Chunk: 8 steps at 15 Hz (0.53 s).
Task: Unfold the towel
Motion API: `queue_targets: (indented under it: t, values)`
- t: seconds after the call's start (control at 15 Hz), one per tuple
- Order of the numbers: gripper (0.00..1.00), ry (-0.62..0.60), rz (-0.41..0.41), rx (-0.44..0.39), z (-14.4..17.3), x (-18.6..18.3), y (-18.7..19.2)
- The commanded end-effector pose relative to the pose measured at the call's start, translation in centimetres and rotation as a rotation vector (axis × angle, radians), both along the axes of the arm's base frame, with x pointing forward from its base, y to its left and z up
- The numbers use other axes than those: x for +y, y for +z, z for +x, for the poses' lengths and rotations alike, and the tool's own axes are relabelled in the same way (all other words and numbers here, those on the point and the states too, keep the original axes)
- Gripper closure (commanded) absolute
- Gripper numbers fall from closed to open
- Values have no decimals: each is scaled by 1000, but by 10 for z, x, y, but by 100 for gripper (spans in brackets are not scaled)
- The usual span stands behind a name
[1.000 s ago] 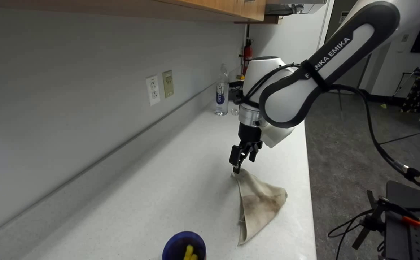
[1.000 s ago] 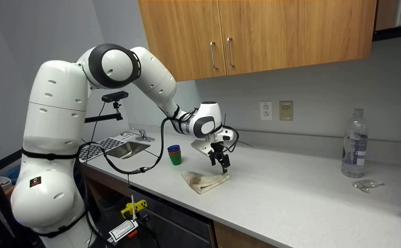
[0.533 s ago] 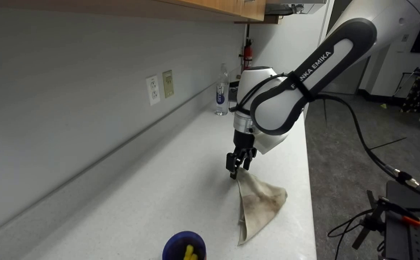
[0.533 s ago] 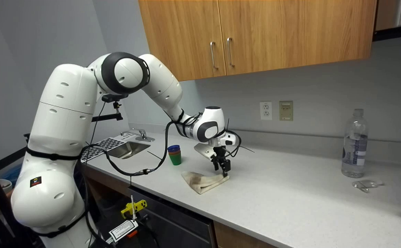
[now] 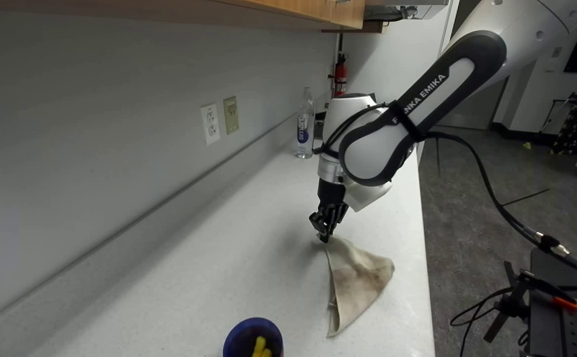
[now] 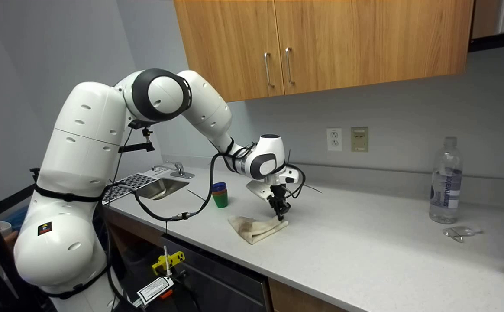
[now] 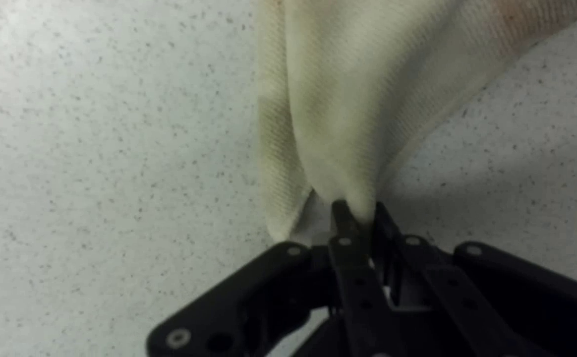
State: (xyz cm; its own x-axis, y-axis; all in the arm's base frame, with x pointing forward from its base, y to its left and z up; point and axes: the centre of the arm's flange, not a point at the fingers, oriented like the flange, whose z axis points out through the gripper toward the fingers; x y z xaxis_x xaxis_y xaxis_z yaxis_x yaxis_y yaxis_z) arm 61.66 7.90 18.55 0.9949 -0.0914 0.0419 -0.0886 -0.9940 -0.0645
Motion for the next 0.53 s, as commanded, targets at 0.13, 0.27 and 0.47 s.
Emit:
queue_targets:
  t: [0.13, 0.27, 0.47]
  values:
    - [99, 19, -36, -106, 9, 10, 18]
    - [99, 45, -49, -187, 10, 22, 39]
    - [99, 74, -71, -278, 5, 43, 65]
